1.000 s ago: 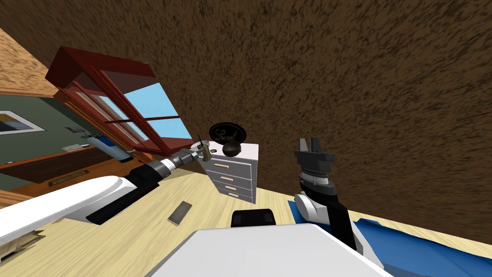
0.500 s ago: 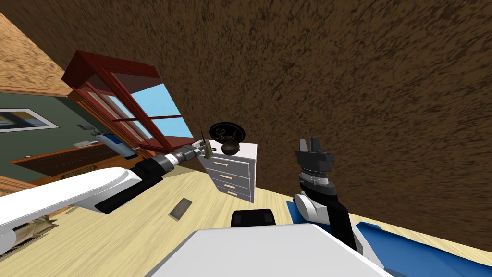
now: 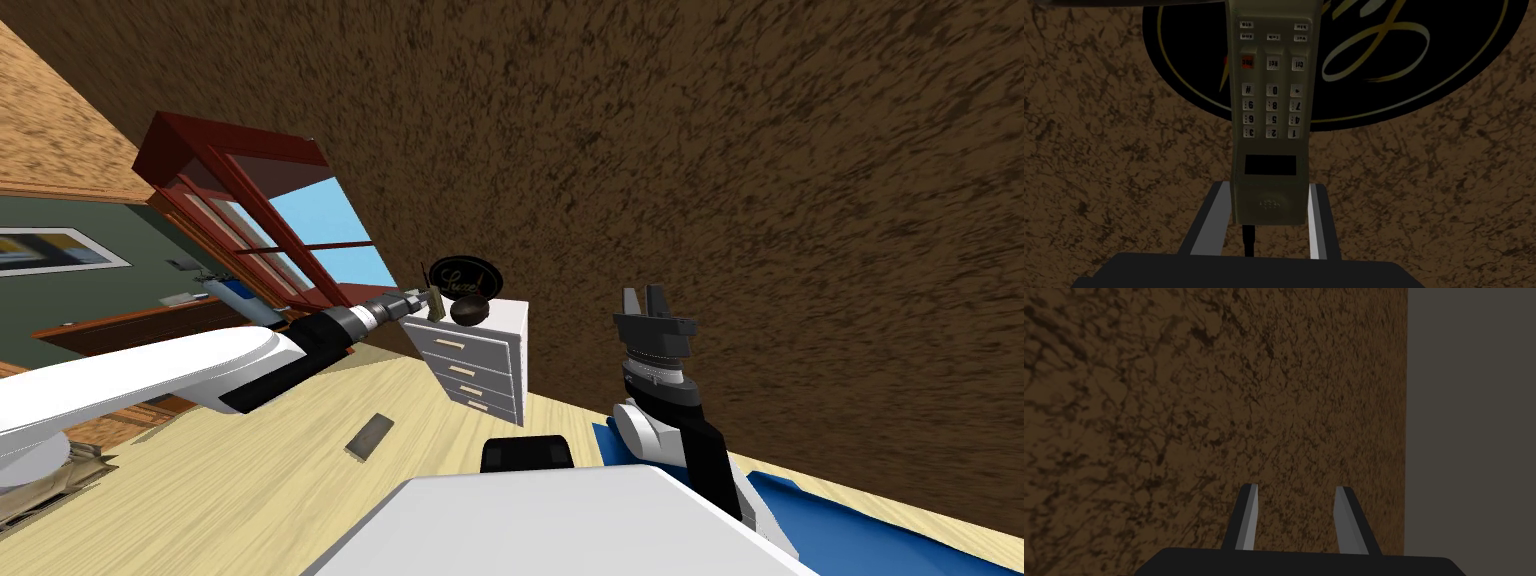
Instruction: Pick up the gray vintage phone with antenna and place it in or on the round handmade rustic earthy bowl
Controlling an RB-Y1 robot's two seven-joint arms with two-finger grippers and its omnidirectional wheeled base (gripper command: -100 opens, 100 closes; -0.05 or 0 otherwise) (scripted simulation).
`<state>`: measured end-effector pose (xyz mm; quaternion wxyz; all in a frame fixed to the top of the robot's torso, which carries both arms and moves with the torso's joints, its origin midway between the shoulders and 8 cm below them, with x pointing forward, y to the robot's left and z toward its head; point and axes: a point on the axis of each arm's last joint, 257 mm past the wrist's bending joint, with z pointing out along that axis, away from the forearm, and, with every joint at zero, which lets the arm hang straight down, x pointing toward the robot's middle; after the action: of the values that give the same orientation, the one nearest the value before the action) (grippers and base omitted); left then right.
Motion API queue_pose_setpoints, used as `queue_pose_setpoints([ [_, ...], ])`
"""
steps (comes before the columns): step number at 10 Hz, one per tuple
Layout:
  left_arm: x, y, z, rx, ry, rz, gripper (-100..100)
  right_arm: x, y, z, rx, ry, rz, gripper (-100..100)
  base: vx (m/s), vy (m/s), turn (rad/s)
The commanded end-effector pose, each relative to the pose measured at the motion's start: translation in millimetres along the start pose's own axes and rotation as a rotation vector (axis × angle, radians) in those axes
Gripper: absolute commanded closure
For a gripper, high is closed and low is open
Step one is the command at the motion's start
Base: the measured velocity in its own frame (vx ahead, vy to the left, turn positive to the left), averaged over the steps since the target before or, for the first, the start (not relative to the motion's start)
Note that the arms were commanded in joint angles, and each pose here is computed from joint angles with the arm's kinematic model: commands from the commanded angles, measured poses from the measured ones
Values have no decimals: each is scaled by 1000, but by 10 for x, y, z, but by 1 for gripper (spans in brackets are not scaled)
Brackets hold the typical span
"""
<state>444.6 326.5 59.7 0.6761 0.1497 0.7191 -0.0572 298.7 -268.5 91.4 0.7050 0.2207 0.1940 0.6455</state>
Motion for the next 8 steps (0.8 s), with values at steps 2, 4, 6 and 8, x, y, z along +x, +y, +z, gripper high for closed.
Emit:
queue_pose_setpoints([
  [2,-163,1,97,-3,-15,-31,100,0,0,0,0,0,0,0,34,-103,9],
  [4,-284,-20,167,-3,-27,-53,100,0,0,0,0,0,0,0,43,-91,10],
  [6,-389,-37,226,-3,-38,-73,100,0,0,0,0,0,0,0,44,-75,-4],
  [8,-421,-42,260,-2,-40,-77,100,0,0,0,0,0,0,0,44,-48,-2],
])
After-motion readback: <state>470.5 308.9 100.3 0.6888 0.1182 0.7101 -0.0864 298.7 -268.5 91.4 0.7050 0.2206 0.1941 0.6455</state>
